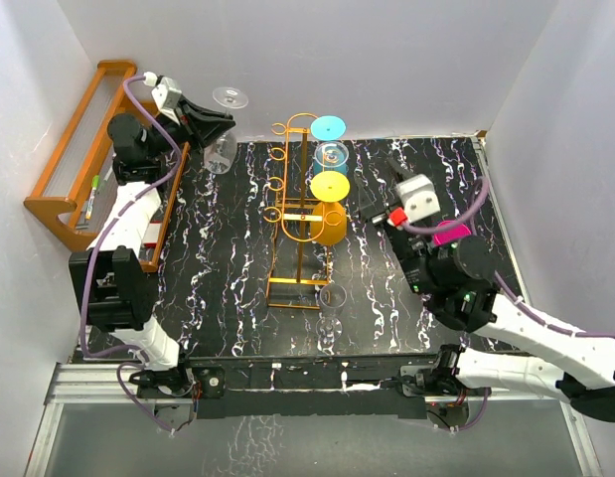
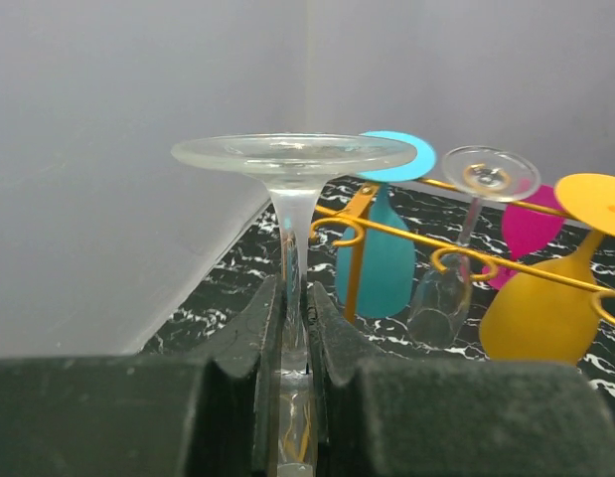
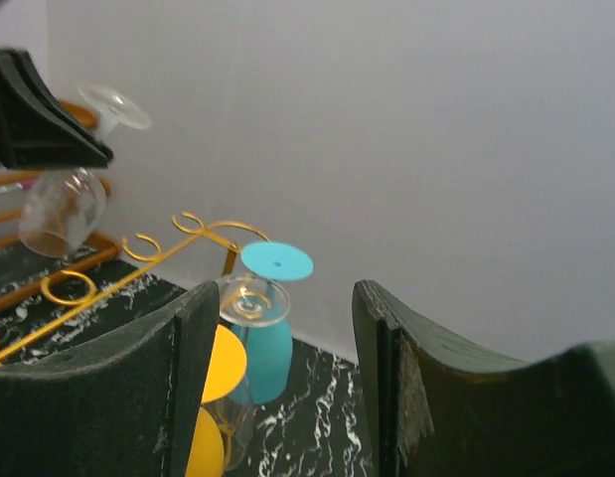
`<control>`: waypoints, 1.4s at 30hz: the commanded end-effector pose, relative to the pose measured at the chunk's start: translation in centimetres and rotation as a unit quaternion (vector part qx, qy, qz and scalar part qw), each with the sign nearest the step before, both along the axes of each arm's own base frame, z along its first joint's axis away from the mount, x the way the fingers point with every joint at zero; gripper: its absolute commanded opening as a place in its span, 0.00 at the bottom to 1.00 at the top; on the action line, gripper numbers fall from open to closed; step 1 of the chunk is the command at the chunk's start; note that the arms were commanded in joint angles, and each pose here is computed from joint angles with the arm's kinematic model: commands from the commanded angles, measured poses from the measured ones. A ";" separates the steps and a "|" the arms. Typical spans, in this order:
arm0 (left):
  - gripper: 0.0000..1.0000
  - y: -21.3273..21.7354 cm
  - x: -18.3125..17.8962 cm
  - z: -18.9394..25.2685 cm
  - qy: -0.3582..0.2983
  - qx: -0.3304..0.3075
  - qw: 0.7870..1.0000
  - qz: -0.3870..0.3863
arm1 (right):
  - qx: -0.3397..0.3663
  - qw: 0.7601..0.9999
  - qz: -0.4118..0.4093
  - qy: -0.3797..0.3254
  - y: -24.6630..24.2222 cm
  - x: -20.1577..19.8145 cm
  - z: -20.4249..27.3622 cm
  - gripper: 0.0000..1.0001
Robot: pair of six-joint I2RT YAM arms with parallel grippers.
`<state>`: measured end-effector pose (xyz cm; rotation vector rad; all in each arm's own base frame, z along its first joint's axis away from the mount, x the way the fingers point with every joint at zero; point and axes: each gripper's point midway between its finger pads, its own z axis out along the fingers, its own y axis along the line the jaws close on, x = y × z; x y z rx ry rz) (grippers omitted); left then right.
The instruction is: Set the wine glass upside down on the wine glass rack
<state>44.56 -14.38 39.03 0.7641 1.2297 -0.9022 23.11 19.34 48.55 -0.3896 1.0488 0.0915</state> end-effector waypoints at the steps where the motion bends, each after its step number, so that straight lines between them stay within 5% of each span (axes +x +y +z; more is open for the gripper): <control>1: 0.00 -2.0 -3.3 3.8 -0.102 0.018 0.993 -0.060 | 0.034 0.996 0.016 0.086 -0.5 2.6 -2.6 0.57; 10: 0.00 -4.5 -3.3 1.9 -0.109 0.028 0.989 -0.097 | 0.093 0.982 0.049 0.155 -5.4 10.5 -4.0 0.52; 42: 0.00 -8.3 1.1 -3.6 -0.088 0.027 0.986 -0.138 | 0.061 0.982 0.015 0.178 -7.5 12.2 -7.1 0.57</control>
